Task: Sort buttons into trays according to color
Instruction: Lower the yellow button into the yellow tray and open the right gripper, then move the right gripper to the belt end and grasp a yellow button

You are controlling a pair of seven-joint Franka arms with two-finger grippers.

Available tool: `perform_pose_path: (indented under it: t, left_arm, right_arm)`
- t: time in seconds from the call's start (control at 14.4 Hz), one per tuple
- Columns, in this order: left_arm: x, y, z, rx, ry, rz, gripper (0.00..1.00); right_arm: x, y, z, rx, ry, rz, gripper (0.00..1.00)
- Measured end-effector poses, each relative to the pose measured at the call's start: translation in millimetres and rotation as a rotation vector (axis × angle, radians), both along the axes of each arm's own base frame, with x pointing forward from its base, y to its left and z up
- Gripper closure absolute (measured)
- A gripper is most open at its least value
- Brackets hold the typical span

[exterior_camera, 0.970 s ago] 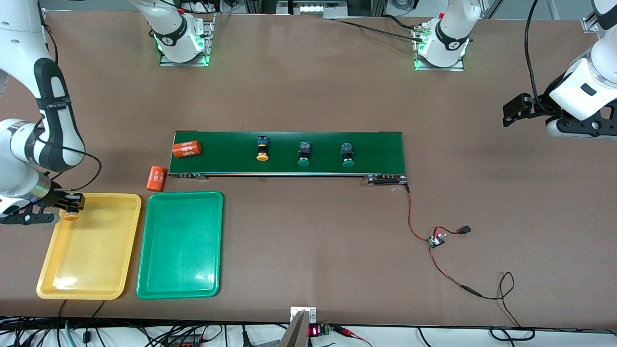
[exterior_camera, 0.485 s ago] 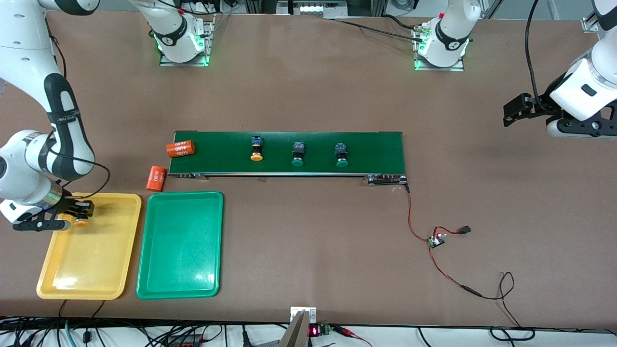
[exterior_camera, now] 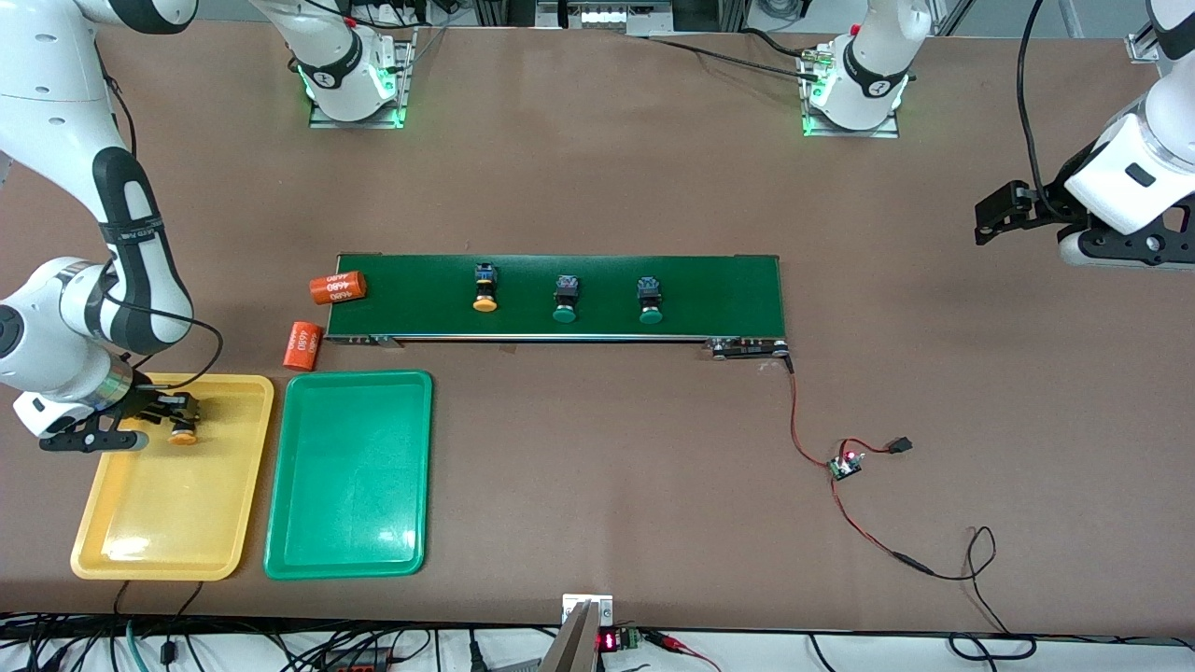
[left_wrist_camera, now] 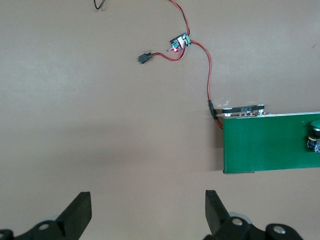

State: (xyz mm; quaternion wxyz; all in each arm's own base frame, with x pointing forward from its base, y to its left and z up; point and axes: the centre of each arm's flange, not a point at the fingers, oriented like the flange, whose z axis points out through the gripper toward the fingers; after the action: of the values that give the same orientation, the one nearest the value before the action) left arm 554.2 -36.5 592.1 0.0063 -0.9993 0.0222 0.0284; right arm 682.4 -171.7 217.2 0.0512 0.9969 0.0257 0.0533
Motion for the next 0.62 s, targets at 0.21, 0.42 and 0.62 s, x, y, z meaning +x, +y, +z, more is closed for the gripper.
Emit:
perform_pose_path:
  t: [0.21, 0.42, 0.62]
  left_arm:
    - [0, 0, 0, 0.0, 0.0, 0.0, 0.0]
    - [0, 0, 0, 0.0, 0.001, 0.0, 0.0]
    - [0, 0, -1, 0.0, 0.001, 0.0, 0.0]
  right_arm:
    - [2, 24, 18, 0.052, 0.016, -0.017, 0.22]
    - [-13, 80, 68, 0.133, 0.117, -0.113, 0.0]
    - [-47, 140, 115, 0.17, 0.166, -0.188, 0.0]
